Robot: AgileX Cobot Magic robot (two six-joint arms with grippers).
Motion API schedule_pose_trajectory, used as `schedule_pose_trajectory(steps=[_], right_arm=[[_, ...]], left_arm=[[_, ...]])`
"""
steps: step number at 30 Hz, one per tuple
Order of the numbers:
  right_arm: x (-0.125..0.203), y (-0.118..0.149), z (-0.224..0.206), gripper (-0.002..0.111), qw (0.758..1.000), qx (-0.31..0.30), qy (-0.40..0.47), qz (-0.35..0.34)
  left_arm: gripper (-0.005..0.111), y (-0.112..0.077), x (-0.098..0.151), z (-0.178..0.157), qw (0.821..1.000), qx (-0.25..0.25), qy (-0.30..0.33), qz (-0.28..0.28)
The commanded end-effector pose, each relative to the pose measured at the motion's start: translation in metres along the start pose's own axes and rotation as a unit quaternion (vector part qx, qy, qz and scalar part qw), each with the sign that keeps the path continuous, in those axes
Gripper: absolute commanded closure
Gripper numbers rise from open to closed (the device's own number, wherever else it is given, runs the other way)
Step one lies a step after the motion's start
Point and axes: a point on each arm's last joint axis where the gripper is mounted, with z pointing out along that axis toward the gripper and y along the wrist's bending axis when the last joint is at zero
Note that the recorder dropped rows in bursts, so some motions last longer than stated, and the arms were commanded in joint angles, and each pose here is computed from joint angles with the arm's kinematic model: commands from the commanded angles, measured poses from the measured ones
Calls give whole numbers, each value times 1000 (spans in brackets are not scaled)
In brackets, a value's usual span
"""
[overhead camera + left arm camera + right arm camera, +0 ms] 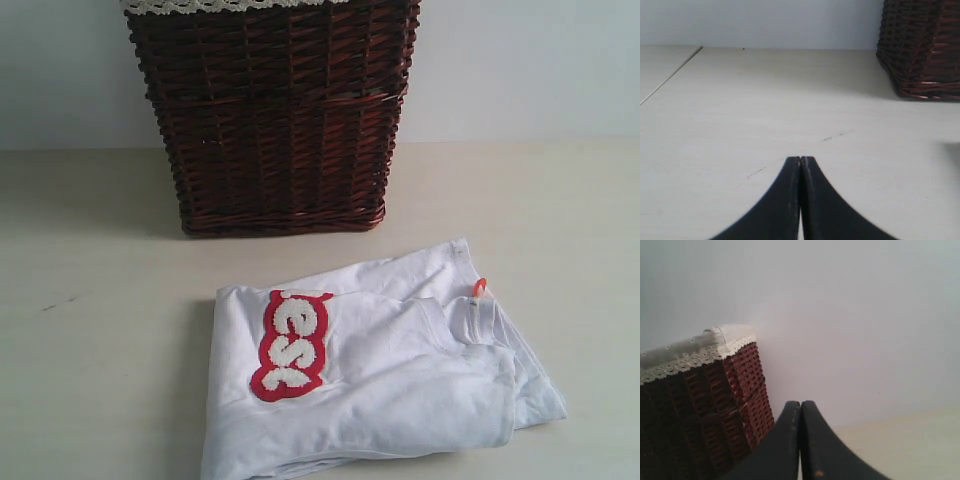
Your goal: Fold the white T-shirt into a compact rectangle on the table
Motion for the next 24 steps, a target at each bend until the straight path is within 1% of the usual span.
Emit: schedule_pose_trajectory(steps=[1,3,5,8,11,24], right_arm=[[26,-10,2,108,1000,15,14,-6],[40,-14,3,108,999,20,35,-25],[42,-14,2,108,998,21,48,-45],[43,-14,2,108,998,21,51,-44],[43,-15,2,108,997,23,56,-56],[48,-18,2,108,995,40,79,-51]], left_arm=[[107,0,-1,0,1000,1,-6,-1],[107,0,-1,0,1000,1,-6,-1],[107,0,-1,0,1000,1,-6,-1],[107,0,-1,0,1000,1,-6,-1],[107,0,-1,0,1000,1,-6,-1],[107,0,-1,0,1000,1,-6,-1]])
